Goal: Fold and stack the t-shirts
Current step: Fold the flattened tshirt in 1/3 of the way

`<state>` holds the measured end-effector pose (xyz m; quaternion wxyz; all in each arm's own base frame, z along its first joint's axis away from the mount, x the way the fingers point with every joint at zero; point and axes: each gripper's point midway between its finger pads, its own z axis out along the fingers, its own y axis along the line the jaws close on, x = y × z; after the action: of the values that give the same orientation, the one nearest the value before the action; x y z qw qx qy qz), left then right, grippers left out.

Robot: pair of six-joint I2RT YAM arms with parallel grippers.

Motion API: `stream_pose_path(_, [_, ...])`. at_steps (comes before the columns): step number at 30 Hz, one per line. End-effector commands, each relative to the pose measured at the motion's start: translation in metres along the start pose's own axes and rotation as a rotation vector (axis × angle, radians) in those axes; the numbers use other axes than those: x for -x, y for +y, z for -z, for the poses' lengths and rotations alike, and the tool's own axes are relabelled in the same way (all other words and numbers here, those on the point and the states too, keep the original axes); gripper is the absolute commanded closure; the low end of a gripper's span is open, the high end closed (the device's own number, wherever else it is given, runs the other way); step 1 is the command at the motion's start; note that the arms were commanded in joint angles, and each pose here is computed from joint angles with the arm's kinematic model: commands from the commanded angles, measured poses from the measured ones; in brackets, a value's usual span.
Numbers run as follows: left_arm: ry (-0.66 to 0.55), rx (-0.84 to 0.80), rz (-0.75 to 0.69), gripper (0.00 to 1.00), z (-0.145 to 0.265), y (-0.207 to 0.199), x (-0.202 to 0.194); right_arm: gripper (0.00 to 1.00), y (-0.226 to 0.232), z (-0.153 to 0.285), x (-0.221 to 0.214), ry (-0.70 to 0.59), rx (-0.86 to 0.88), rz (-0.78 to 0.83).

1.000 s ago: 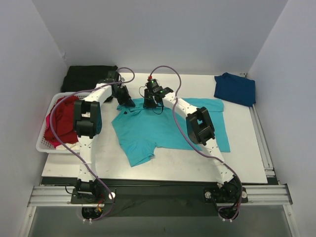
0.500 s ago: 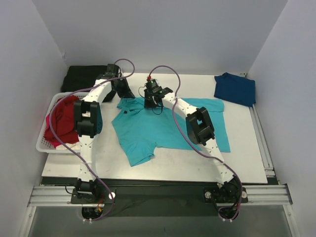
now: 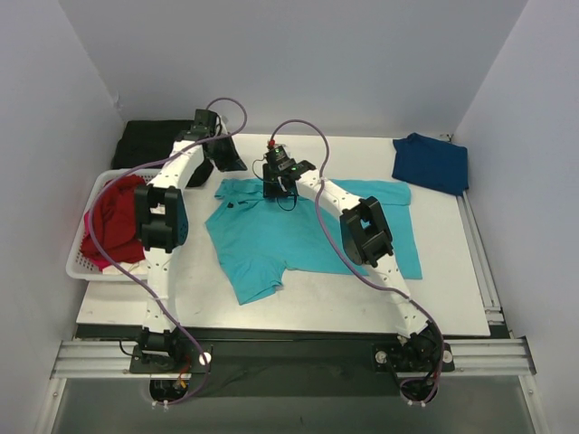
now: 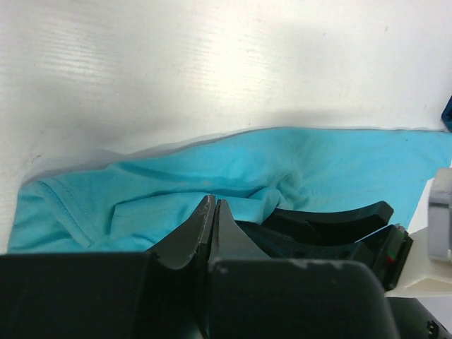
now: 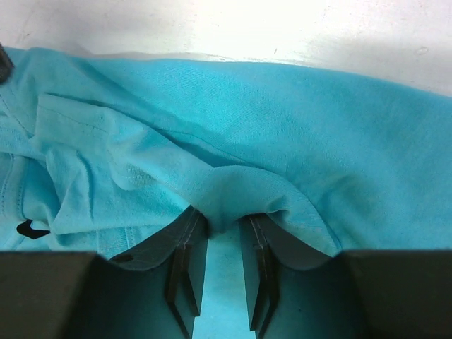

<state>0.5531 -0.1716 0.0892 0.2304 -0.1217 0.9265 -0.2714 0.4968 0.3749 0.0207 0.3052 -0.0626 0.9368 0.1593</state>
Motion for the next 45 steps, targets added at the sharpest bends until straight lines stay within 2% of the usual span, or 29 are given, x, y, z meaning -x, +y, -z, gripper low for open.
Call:
stream_pose_path(1, [-0.084,-0.025,-0.045,1.00,0.019,-0.018,0.027,0.73,-0.004,0.024,0.011,-0.012,-0.050,0.034])
stream_pose_path(5, [-0.085,-0.021,-0.046,1.00,0.020,-0.018,0.027,0.75,-0.002,0.026,0.012,-0.015,-0.047,0.039])
stream_pose_path(8, [-0.077,-0.017,-0.044,1.00,0.018,-0.016,0.026,0.86,-0.002,0.026,0.011,-0.014,-0.047,0.044])
stream_pose_path(13, [-0.052,0.051,-0.036,1.00,0.017,-0.001,0.017,0.90,-0.001,0.035,0.019,-0.044,-0.068,0.070])
stream_pose_path(17, [-0.020,0.113,-0.049,1.00,0.022,0.010,0.001,0.84,0.007,0.044,0.026,-0.064,-0.054,0.097])
stream_pose_path(21, [0.005,0.194,-0.068,1.00,0.028,0.022,-0.013,0.61,0.014,0.056,0.036,-0.091,-0.043,0.110])
stream_pose_path(24, [0.036,0.246,-0.075,1.00,0.025,0.031,-0.024,0.56,0.018,0.073,0.045,-0.117,-0.033,0.112])
stream_pose_path(30, [0.077,0.385,-0.066,1.00,0.014,0.059,-0.040,0.53,0.009,0.099,0.050,-0.132,-0.053,0.103])
stream_pose_path(36, [0.095,0.521,-0.034,1.00,0.007,0.081,-0.039,0.53,-0.014,0.109,0.034,-0.093,-0.091,0.075])
stream_pose_path(45, [0.102,0.552,0.022,1.00,-0.011,0.091,-0.040,0.52,-0.039,0.128,0.026,-0.068,-0.109,0.028])
